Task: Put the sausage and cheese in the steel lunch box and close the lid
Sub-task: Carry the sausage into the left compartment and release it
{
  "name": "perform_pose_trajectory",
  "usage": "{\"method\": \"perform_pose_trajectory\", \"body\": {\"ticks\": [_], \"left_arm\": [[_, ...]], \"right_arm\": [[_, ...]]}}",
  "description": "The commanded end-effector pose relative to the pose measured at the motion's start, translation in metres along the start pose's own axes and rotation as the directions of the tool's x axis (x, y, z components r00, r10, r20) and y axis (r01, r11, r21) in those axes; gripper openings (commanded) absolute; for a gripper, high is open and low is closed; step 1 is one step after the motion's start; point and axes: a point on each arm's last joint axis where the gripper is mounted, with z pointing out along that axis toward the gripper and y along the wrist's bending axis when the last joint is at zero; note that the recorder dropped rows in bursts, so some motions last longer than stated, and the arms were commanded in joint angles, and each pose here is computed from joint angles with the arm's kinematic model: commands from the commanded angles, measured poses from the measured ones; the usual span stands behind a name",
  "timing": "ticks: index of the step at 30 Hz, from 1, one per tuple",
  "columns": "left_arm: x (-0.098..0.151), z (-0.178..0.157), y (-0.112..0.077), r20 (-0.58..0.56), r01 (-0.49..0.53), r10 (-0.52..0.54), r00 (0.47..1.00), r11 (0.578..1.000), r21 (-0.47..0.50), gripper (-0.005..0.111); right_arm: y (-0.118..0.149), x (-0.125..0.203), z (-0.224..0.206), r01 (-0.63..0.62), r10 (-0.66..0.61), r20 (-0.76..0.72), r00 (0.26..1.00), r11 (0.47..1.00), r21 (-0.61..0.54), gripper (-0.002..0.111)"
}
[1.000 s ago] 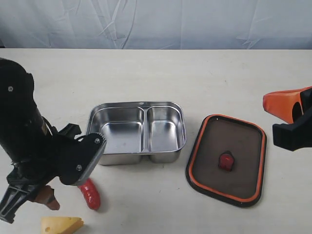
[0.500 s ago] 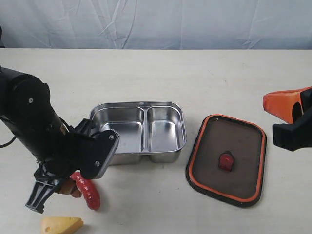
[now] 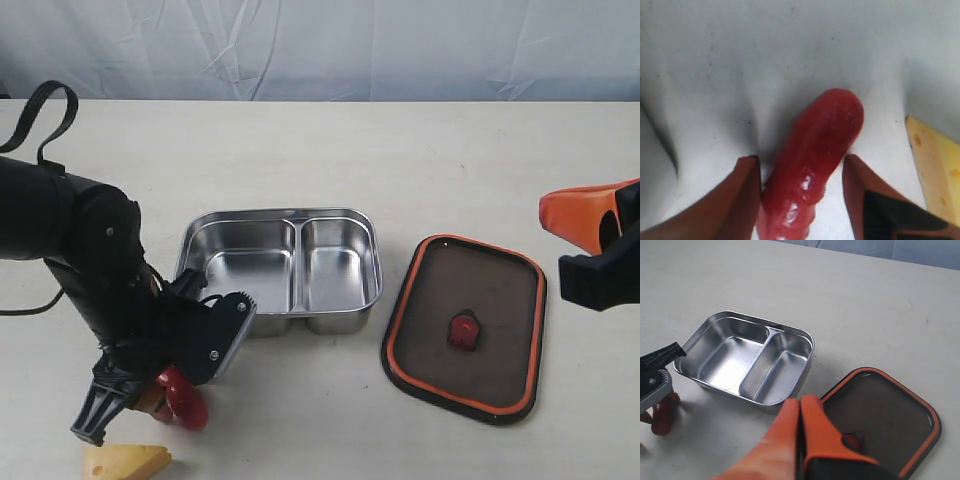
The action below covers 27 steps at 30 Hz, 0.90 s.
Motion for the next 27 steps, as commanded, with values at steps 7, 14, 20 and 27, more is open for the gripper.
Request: {"method": "perform_pose_trajectory", "body": {"ticks": [7,14,20,27], "left_arm": [[-0.03,-0.005,-0.013,-0.011,-0.198,0.197,0.98,0.98,-0.029,0.0],[-0.042,-0.062,-0.003,-0.024,-0.215,0.222,0.975,0.904,-0.369,0.0],[-0.034,-0.081,0.026,0.08,-0.045,0.124,0.989,0.769,-0.638,0.0],[0.004,-0.066,0.05,0.199,0.24,-0.146,0.969,0.749,-0.618,0.001]], "right_arm": [[-0.001,0.001,-0.001,0.015,-0.015,0.002,1.0,1.0,0.011,0.001],[-0.002,0.001,-0.001,0.019,-0.019,0.002,1.0,1.0,0.014,0.001],[-0.002,0.001,-0.001,0.019,-0.019,0.002,1.0,1.0,0.014,0.001],[-0.002,0.001,-0.001,0.025,-0.025,0.005,1.0,1.0,0.017,0.001]]}}
